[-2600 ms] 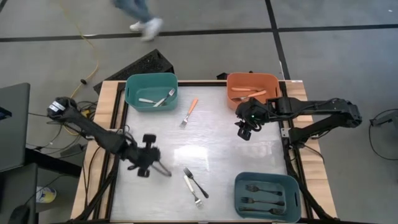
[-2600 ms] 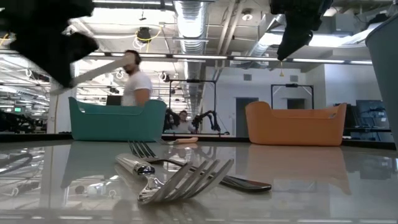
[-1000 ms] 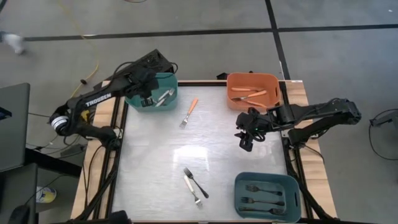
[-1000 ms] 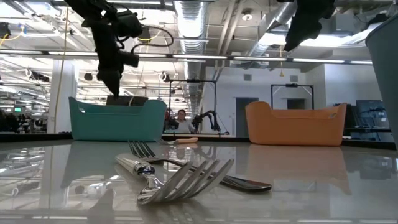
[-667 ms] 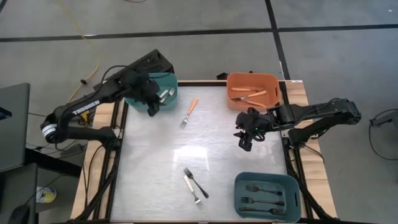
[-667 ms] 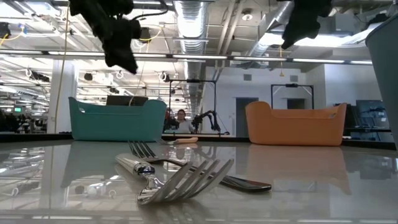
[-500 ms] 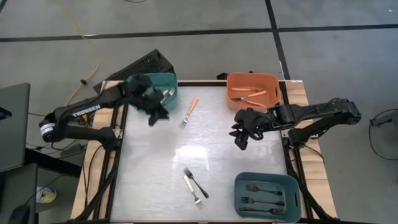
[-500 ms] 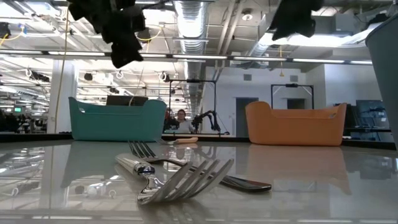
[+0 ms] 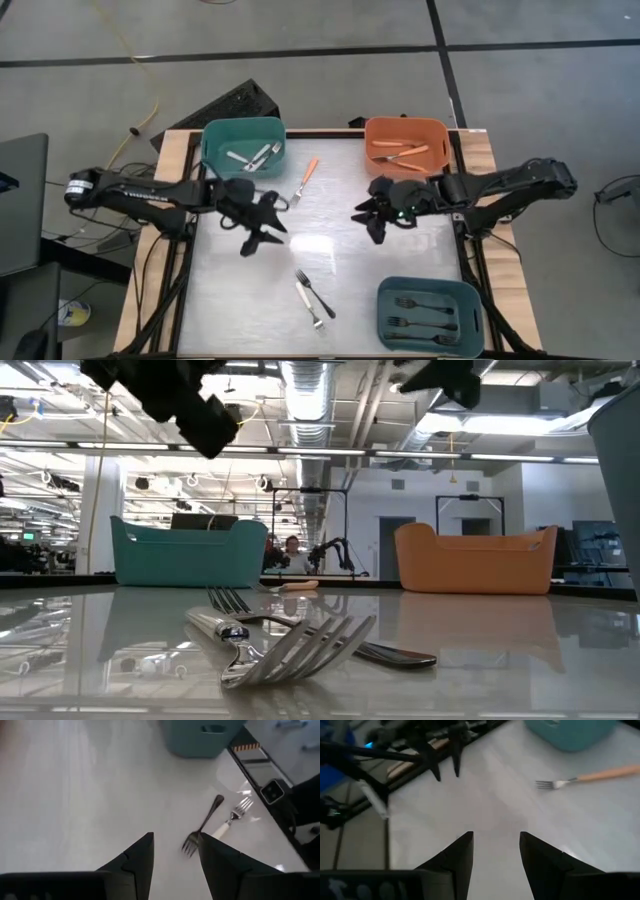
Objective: Sort silverware by color (type)
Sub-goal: Put the black fork into the blue bin
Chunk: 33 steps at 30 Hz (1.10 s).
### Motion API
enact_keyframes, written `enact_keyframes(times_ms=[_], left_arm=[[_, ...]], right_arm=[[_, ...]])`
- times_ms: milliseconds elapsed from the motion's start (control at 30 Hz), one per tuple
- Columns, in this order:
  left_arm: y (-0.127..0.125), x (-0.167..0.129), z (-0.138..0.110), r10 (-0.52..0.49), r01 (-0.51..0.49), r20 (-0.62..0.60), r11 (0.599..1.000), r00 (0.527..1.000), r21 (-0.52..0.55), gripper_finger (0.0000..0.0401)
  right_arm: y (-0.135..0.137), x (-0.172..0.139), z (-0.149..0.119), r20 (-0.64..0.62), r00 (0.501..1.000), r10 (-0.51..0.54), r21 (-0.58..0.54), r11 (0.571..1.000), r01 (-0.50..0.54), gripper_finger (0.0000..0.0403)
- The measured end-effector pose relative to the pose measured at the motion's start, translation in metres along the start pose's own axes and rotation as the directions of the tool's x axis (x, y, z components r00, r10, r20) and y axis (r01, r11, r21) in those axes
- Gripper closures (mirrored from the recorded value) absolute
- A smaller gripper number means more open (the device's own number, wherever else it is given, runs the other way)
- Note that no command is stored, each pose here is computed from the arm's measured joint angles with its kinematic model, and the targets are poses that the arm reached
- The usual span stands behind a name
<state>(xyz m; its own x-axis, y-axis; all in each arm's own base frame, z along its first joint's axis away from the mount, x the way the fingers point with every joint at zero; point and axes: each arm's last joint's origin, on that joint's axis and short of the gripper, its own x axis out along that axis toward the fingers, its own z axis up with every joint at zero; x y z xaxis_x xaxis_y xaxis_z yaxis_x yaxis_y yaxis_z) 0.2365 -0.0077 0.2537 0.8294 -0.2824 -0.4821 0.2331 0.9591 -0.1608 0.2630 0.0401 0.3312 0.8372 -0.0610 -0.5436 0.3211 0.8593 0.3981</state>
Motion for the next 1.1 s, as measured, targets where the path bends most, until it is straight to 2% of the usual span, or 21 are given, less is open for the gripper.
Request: enact_keyframes(times_ms=[67,200,300,400,500,667,767,933,1100], left_arm=[[-0.009,0.006,0.001,0.000,-0.001,0.011,0.998,1.000,0.066,0.0263],[-0.027,0.024,-0.002,-0.035,0.034,0.004,0.986,0.999,0.161,0.0263],[-0.041,0.046,-0.011,-0.087,0.092,-0.033,0.978,0.996,0.185,0.0263],[-0.056,0.067,-0.018,-0.136,0.147,-0.071,0.972,0.988,0.185,0.0263],[-0.073,0.088,-0.017,-0.137,0.158,-0.111,0.964,0.984,0.211,0.0263],[-0.096,0.127,-0.005,-0.044,0.092,-0.165,0.951,0.985,0.295,0.0263],[-0.103,0.152,0.006,-0.013,0.076,-0.210,0.954,0.978,0.291,0.0263],[-0.107,0.184,0.012,0.025,0.072,-0.365,0.965,0.931,0.250,0.0263],[-0.106,0.201,0.001,0.059,0.096,-0.480,0.951,0.875,0.293,0.0263]], right_arm=[[0.010,0.008,-0.002,0.017,0.999,0.040,-0.006,0.999,-0.040,0.0220],[0.028,0.027,-0.018,-0.028,0.996,0.089,-0.020,0.996,-0.090,0.0220],[0.038,0.035,-0.032,-0.102,0.988,0.113,0.030,0.993,-0.111,0.0220],[0.048,0.037,-0.050,-0.188,0.973,0.133,0.019,0.991,-0.131,0.0220],[0.057,0.030,-0.066,-0.263,0.955,0.135,-0.024,0.989,-0.146,0.0220],[0.070,0.004,-0.096,-0.397,0.912,0.105,-0.124,0.978,-0.167,0.0220],[0.077,-0.015,-0.114,-0.450,0.890,0.079,-0.182,0.967,-0.178,0.0220],[0.086,-0.035,-0.138,-0.428,0.903,0.027,-0.301,0.938,-0.170,0.0220],[0.091,-0.043,-0.145,-0.398,0.917,0.030,-0.311,0.936,-0.165,0.0220]])
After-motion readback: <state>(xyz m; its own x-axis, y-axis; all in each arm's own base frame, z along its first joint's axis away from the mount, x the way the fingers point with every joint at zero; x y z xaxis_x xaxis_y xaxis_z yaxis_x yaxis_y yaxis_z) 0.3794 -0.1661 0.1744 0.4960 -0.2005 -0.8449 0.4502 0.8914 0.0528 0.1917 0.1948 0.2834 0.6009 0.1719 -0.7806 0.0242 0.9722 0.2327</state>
